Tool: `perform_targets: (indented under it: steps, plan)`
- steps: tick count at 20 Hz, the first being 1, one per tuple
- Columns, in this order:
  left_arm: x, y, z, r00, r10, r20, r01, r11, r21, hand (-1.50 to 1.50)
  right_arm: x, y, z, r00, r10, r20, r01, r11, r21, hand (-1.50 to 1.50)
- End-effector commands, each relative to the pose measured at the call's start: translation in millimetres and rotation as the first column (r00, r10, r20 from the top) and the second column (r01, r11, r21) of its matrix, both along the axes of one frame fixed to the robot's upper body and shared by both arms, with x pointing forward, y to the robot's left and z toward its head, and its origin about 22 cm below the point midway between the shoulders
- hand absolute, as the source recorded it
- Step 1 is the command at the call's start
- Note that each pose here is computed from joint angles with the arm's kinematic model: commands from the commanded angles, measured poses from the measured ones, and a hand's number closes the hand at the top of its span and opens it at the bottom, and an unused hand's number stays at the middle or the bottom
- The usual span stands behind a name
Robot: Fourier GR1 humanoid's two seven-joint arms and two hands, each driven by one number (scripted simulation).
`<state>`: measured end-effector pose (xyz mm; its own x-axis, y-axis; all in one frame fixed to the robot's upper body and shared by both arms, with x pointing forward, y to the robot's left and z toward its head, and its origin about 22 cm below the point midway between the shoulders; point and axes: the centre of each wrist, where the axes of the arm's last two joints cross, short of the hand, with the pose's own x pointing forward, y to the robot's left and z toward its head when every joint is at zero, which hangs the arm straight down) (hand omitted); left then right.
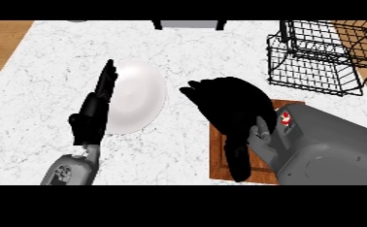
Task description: Pick the sweet potato from the cutting board and place it in the tiered basket
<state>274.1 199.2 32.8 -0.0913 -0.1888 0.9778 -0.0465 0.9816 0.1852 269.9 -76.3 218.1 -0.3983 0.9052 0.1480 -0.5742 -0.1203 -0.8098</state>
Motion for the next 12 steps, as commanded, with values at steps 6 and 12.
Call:
perform_targets:
  steps: [6,12]
  plan:
    - [1.6,1.5,-5.8,1.000,0.016,-0.006,-0.016,1.000,-0.008,0.00,-0.8,25.4,-19.3,0.995,-0.100,-0.015,0.092,0.960,-0.264,-1.50]
    - [-11.6,2.1,-8.5,1.000,0.026,0.013,-0.026,1.000,0.006,0.00,4.8,3.6,-5.0,0.996,-0.091,0.021,0.093,0.946,-0.312,-1.50]
